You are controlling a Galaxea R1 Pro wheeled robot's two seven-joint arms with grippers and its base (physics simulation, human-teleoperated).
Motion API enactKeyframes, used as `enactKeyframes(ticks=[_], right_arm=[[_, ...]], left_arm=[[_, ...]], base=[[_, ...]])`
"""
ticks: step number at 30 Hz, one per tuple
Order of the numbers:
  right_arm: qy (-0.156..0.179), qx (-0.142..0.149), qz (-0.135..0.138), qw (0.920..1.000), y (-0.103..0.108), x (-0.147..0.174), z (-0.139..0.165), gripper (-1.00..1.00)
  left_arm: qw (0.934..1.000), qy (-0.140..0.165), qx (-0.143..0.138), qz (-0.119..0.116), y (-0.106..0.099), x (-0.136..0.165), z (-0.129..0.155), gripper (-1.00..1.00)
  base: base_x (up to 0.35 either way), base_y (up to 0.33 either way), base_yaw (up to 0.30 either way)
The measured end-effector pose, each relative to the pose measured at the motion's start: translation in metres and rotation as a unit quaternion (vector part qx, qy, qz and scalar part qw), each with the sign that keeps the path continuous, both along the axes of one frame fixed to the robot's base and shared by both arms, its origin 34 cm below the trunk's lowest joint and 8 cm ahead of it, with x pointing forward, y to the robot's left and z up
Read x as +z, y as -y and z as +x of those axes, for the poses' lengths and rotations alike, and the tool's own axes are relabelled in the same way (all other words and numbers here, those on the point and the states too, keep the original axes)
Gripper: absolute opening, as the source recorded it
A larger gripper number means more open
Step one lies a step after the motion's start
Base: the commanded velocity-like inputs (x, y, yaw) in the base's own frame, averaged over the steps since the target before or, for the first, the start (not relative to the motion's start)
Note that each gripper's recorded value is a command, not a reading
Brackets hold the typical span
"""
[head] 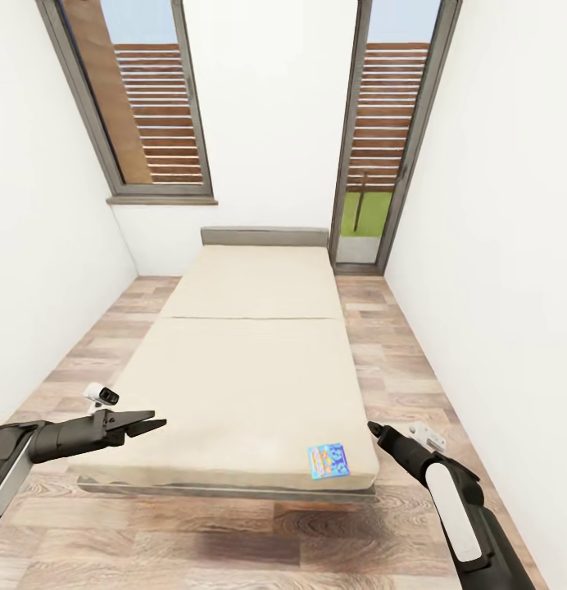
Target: Put all the toys in the child's room - the three board games (two on the bed and one on the table), the two jigsaw puzzles on the table, and the tennis ball on the table - inside the toy box on the table in the child's room.
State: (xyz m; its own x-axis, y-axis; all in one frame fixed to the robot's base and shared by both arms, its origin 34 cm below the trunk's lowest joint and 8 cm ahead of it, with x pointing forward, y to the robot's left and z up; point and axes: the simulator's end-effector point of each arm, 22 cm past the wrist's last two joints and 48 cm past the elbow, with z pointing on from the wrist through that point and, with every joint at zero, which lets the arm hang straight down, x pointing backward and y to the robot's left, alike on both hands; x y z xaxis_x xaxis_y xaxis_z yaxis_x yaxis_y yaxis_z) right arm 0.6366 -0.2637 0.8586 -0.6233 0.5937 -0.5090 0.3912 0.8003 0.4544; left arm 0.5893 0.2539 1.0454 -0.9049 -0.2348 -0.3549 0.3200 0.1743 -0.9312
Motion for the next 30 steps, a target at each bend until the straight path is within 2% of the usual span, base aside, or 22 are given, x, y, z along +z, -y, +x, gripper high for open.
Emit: enactKeyframes(ticks=[16,30], right_arm=[[0.013,0.0,0.0,0.9999,0.0,0.014,0.003,1.0],[0.024,0.002,0.0,0.9997,-0.002,0.025,0.006,1.0]], left_arm=[[0.9999,0.013,0.0,0.0,0.0,0.013,-0.001,1.0],[0.9997,0.025,0.0,-0.001,0.0,0.024,-0.003,1.0]], base=[[0.0,-0.089,0.011],[0.0,-0.014,0.067]])
